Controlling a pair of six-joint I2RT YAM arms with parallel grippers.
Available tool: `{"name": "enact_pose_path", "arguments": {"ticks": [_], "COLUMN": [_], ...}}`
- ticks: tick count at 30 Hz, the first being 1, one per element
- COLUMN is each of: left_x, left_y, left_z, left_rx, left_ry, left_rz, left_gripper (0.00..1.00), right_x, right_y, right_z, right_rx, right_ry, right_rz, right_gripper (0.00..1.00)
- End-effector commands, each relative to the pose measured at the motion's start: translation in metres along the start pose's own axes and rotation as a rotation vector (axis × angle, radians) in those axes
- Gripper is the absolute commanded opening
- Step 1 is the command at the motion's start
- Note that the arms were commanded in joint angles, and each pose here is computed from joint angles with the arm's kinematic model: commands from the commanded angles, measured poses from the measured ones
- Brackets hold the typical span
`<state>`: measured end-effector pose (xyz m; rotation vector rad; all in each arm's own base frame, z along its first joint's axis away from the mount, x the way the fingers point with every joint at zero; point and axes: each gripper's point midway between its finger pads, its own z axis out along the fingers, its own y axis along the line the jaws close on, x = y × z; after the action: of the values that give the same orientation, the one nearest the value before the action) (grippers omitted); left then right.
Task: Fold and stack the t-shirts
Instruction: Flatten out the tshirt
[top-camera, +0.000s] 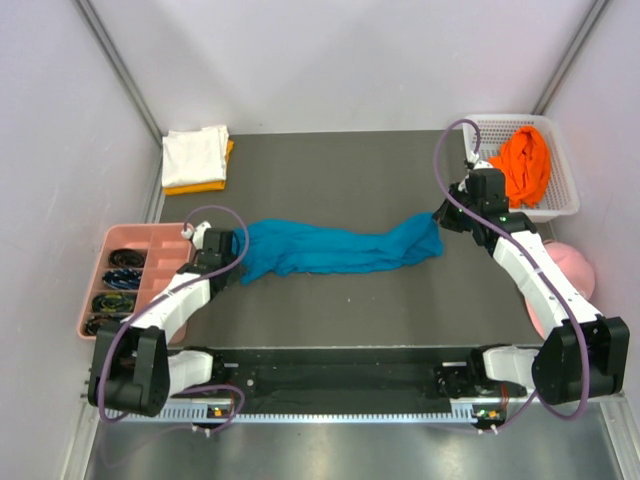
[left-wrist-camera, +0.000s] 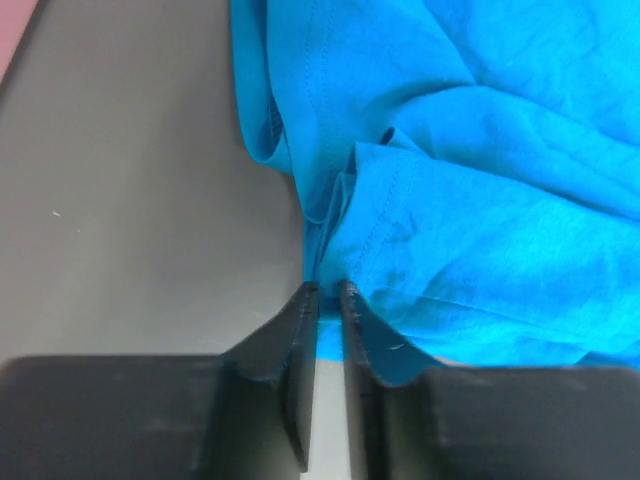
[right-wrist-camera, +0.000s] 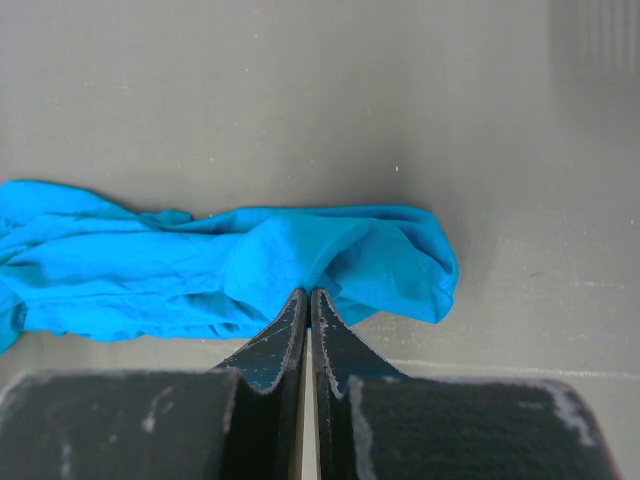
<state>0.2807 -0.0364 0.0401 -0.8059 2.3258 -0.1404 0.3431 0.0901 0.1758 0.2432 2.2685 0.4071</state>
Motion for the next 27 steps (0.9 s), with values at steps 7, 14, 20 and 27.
{"name": "enact_pose_path", "arguments": {"ticks": [7, 14, 20, 27], "left_x": [-0.030, -0.049, -0.076, -0.108], "left_y": [-0.015, -0.017, -0.027, -0.044], "left_z": [0.002, -0.012, -0.036, -0.062], "left_rx": [0.012, 0.004, 0.019, 0.065], "left_ry": [-0.090, -0.138, -0.207, -0.293], "left_rz": [0.011, 0.034, 0.048, 0.038], "left_gripper": [0.00, 0.00, 0.00, 0.00], "right_x": [-0.009, -0.010, -0.010, -0.011], "right_y": [0.002, 0.005, 0.005, 0.004], "right_z": [-0.004, -0.003, -0.003, -0.007], "right_rx": [-0.003, -0.013, -0.014, -0.007], "right_ry": [-0.029, -0.029, -0.029, -0.039], "right_rz": [-0.013, -0.009, -0.007, -0.008], "right_gripper": [0.00, 0.00, 0.00, 0.00]}}
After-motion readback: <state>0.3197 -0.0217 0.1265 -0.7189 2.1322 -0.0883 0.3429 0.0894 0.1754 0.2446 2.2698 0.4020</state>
